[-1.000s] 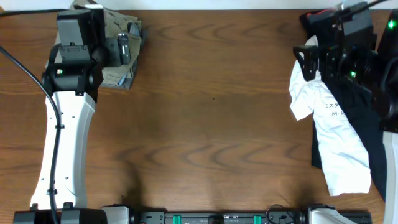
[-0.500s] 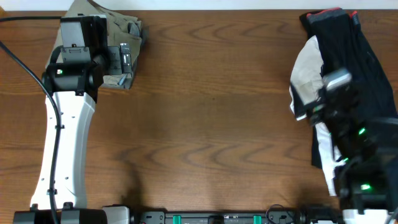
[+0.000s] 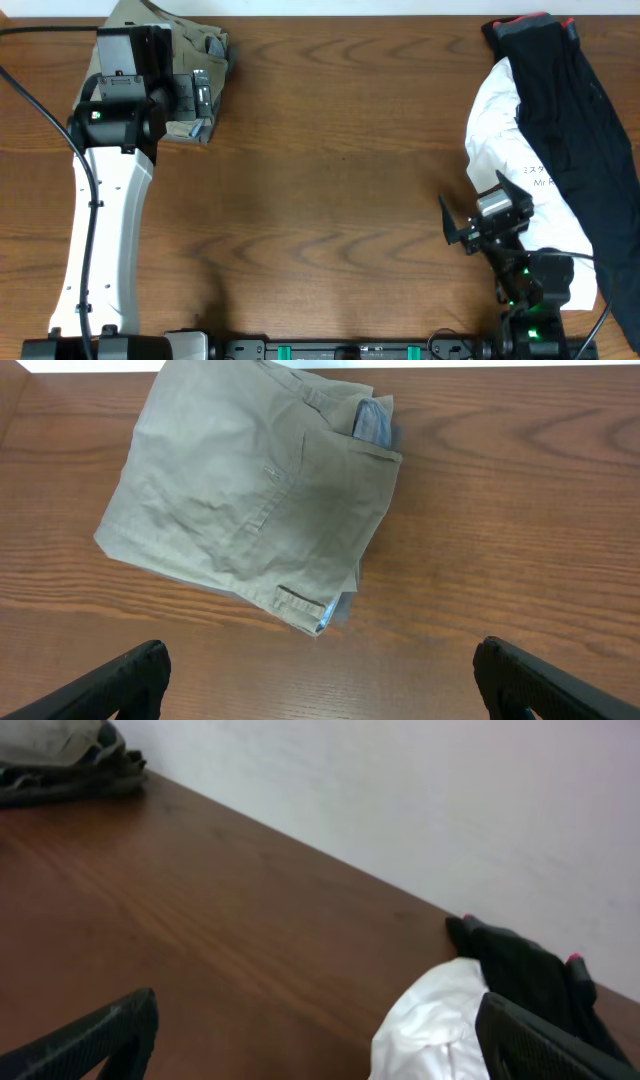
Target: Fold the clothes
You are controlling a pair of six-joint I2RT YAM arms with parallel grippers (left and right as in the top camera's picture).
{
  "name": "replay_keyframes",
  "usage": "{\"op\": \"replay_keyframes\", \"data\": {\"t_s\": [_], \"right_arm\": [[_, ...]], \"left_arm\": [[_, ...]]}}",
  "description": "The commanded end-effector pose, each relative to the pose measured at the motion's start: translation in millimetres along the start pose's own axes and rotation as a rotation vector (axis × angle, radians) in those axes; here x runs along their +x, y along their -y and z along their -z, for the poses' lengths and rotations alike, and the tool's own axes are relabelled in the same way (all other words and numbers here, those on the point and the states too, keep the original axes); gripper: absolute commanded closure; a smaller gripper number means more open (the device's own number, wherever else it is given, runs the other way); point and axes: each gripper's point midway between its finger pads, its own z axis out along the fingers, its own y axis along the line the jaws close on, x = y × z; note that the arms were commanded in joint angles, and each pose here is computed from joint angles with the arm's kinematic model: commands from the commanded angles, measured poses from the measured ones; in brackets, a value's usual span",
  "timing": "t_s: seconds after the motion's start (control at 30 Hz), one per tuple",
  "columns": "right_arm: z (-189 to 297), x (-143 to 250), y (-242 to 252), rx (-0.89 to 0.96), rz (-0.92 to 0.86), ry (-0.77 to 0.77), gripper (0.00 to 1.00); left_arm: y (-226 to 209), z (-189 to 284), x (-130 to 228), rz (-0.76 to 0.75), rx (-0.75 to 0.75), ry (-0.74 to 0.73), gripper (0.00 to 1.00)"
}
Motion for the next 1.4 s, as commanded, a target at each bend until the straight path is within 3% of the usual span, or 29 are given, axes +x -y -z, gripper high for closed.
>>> {"op": "replay_keyframes", "data": {"t_s": [0.0,0.27,0.57,1.0,1.37], "right_arm": [[3.2,11.0,-7.7,-0.012,0.012,0.007,0.01],[7.3,34.4,-5.0,0.085,-0.153,-0.048,0.01],[15.1,64.2,-8.4,0.111,-0.179,-0.172,0.01],[24.0,23.5,3.2,0.158,-0.152,0.009,0.01],[25.3,19.3,4.2,0.162,-0.149,0.027,0.01]], "left_arm": [[-0.9,2.8,-2.2,0.005,-0.004,0.007,0.02],[-0.9,2.8,-2.2,0.005,-0.004,0.007,0.02],[-0.9,2.8,-2.2,0.005,-0.004,0.007,0.02],[-0.9,2.8,-2.2,0.005,-0.004,0.007,0.02],[-0.9,2.8,-2.2,0.006,-0.004,0.007,0.02]]}}
